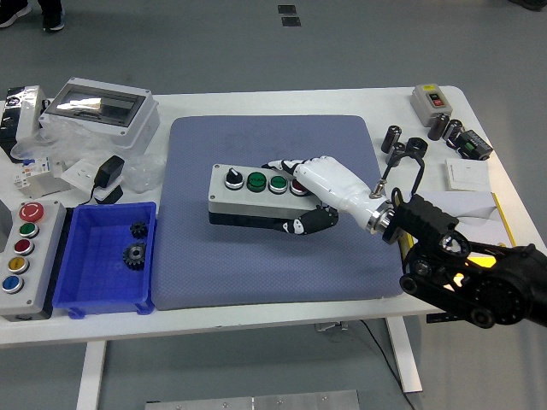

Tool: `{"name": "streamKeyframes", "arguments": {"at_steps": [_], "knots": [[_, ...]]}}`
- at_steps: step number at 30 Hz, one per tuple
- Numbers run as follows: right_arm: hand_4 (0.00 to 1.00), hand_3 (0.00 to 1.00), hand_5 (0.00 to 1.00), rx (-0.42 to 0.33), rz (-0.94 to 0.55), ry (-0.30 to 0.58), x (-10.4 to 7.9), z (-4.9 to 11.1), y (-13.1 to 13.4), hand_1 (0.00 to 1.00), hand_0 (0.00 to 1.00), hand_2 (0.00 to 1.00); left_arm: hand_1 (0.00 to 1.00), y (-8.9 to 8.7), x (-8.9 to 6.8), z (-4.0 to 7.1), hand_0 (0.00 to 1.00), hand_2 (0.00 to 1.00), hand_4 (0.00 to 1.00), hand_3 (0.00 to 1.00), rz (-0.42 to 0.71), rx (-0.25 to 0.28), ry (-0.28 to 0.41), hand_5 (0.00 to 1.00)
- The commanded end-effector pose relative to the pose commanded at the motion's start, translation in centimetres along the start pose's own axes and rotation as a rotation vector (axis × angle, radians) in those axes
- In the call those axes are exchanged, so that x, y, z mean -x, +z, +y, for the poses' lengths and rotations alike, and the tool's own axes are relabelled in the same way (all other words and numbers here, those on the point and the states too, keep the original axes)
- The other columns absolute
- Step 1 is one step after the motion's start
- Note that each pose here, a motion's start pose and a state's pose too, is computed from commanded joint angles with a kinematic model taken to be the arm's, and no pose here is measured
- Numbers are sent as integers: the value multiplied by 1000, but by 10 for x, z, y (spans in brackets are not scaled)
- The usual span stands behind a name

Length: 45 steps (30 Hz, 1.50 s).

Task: Pick up the button,place it on the desk,press the button,press the button

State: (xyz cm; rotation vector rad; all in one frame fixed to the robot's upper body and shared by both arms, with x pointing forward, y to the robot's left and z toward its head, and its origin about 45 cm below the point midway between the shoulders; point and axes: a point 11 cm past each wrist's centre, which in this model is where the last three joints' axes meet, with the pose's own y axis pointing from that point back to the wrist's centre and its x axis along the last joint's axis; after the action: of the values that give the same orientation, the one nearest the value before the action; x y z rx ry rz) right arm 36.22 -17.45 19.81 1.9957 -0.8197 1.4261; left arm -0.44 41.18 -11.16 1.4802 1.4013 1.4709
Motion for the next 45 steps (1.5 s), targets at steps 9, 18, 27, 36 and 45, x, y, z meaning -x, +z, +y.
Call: {"name": "streamKeyframes", "arguments": {"at_steps": [9,18,27,36,45], "knots": [[2,241,2,109,76,-82,27,18,26,305,152,347,661,0,1,0,728,658,727,748,-7,1,1,360],[269,433,2,130,81,-112,36,20,28,487,454,490,660,0,1,0,728,658,727,747,-7,0,0,364],[168,862,51,140,72,-121,37,20,29,830,878,828,660,1,1,0,726,656,724,744,-6,1,0,363],[202,900,32,158,25,-139,38,23,31,865,924,861,660,1,0,0,726,654,722,743,-4,1,0,362],[239,928,35,178,-29,-158,37,25,34,879,938,876,659,1,0,0,725,654,716,738,-6,1,-3,357]]}}
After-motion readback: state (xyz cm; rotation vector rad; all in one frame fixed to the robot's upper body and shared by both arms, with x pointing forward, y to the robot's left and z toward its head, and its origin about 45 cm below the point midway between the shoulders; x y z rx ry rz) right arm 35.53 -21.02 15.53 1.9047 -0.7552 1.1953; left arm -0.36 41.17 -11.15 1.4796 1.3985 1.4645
